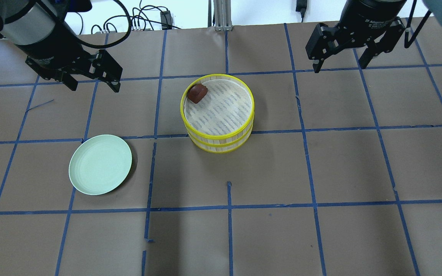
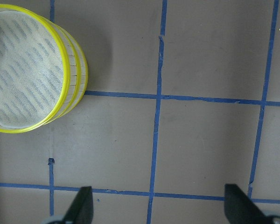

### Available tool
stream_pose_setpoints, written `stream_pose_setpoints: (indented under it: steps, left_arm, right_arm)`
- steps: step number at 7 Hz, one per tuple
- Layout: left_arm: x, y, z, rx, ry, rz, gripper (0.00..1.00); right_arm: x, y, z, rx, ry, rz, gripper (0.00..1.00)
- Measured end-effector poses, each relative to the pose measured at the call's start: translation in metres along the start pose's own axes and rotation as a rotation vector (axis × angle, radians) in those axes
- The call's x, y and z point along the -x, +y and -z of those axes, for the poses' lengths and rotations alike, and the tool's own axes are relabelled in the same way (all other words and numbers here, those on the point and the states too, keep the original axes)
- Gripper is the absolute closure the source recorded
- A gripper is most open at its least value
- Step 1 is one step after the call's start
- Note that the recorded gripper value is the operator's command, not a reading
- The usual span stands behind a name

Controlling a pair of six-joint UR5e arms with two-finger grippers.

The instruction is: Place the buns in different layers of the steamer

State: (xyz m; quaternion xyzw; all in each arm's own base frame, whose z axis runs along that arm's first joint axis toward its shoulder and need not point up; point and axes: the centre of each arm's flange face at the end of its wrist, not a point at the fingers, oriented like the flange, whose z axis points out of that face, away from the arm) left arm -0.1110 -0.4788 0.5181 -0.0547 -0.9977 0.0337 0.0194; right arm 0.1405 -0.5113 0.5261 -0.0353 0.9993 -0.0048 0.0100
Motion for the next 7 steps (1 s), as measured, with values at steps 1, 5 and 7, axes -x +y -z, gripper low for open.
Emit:
stream_pose_setpoints:
  steps: [1,5,7]
  left_arm:
    - [0.008,0.001,0.001,0.014,0.007,0.007,0.0]
    - [0.011,0.01,0.006,0.006,0.007,-0.014,0.0]
    - [0.009,0.012,0.003,0.014,0.004,-0.024,0.0]
  right_arm:
    - [0.0,0.0,0.0,-0.002,0.0,0.001,0.0]
    - [0.001,0.0,0.0,-0.005,0.0,0.002,0.0]
    - [0.0,-0.001,-0.001,-0.003,0.002,0.003,0.0]
